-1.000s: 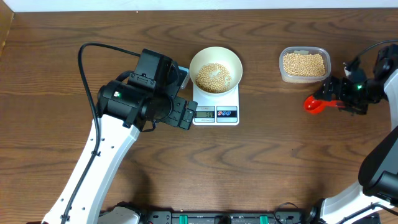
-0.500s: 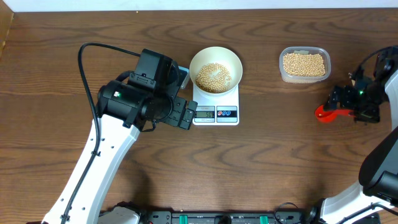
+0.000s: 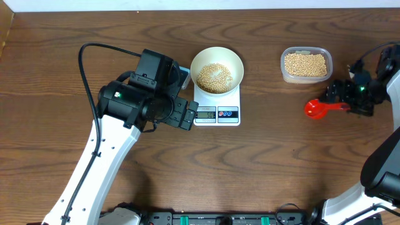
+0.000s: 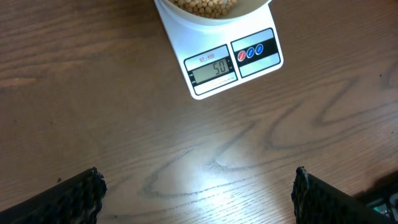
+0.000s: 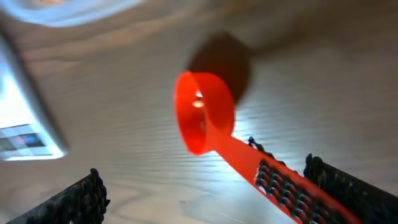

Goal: Scoop item into bowl and weigh 50g on scale

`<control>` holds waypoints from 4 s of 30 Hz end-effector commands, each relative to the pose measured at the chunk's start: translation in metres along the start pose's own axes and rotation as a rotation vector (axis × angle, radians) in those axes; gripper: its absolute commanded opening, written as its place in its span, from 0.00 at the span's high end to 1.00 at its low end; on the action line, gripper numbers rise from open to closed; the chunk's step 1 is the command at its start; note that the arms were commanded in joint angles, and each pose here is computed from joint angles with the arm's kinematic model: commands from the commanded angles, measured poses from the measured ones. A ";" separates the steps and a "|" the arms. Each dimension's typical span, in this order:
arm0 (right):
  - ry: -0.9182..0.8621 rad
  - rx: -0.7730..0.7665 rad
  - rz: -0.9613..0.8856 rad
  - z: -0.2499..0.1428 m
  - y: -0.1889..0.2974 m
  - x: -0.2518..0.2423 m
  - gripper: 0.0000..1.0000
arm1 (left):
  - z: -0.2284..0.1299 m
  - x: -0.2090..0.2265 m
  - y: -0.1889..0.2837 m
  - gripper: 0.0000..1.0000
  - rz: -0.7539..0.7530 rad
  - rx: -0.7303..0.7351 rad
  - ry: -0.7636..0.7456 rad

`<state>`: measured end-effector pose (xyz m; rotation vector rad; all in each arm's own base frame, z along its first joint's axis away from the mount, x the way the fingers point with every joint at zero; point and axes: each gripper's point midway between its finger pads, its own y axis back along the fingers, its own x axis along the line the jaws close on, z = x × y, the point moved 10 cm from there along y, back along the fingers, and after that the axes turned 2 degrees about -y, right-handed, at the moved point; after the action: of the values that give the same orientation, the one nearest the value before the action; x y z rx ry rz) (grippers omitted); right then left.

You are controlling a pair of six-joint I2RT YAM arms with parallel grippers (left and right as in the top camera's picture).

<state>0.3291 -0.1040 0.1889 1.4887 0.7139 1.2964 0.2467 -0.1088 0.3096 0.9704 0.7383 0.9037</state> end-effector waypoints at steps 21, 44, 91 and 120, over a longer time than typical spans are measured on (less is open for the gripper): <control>0.117 -0.139 -0.027 0.023 0.093 0.031 0.01 | -0.003 0.001 0.000 0.02 0.010 0.006 -0.014; 0.180 -0.628 0.050 -0.030 0.254 0.107 0.01 | -0.003 0.001 0.000 0.02 0.010 0.006 -0.014; 0.173 -1.331 -0.036 -0.183 0.143 0.090 0.01 | -0.003 0.001 0.000 0.02 0.010 0.006 -0.014; 0.282 -1.368 0.008 -0.206 -0.024 0.037 0.01 | -0.003 0.001 0.000 0.02 0.010 0.006 -0.014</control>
<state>0.1464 -0.0019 0.1689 0.2049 -0.1186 1.4965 0.2462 -0.1085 0.3063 0.9791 0.7450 0.9015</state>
